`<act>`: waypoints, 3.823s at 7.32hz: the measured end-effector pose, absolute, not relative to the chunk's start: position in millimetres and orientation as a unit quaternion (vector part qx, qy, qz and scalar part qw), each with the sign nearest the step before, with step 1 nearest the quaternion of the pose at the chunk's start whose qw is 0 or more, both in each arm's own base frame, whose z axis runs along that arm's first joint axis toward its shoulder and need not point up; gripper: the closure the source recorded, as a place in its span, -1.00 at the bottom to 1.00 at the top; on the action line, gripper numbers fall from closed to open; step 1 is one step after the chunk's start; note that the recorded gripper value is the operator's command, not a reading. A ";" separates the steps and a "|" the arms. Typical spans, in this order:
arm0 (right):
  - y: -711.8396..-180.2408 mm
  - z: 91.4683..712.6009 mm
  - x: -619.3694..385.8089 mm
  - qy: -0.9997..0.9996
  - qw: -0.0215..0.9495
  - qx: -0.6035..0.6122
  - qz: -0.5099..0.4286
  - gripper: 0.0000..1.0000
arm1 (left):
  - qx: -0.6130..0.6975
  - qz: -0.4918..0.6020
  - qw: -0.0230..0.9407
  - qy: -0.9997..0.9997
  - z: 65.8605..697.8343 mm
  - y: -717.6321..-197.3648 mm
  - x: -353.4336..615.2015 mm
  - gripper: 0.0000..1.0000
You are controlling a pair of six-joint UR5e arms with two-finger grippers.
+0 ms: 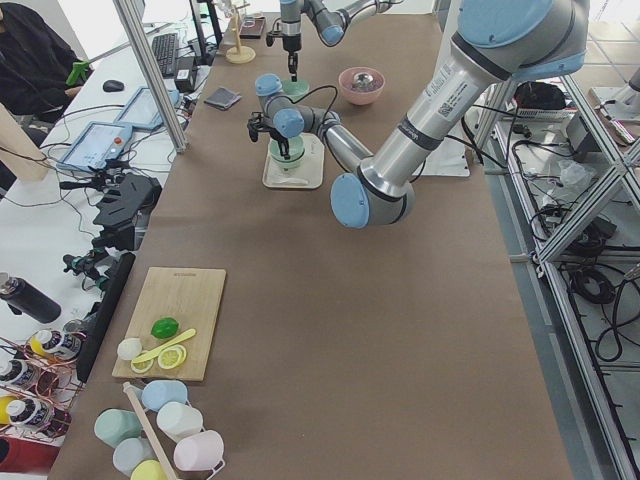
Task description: Stack green bowls together
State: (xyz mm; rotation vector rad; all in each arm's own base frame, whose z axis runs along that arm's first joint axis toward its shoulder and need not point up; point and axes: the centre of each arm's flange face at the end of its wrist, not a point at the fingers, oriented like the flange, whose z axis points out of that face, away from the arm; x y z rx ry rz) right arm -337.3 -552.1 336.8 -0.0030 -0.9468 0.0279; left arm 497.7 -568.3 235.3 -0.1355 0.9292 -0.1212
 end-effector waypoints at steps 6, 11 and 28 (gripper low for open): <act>-552.5 338.0 -337.7 -0.455 0.890 -0.002 0.014 1.00 | -0.066 -0.058 0.891 0.445 239.9 -568.9 498.4 1.00; -552.9 339.0 -337.9 -0.454 0.891 -0.003 0.014 1.00 | -0.066 -0.060 0.891 0.445 238.8 -569.8 499.0 1.00; -571.7 259.6 -372.2 -0.479 0.878 0.008 0.020 1.00 | -0.020 -0.058 0.878 0.474 247.3 -580.8 390.3 -0.96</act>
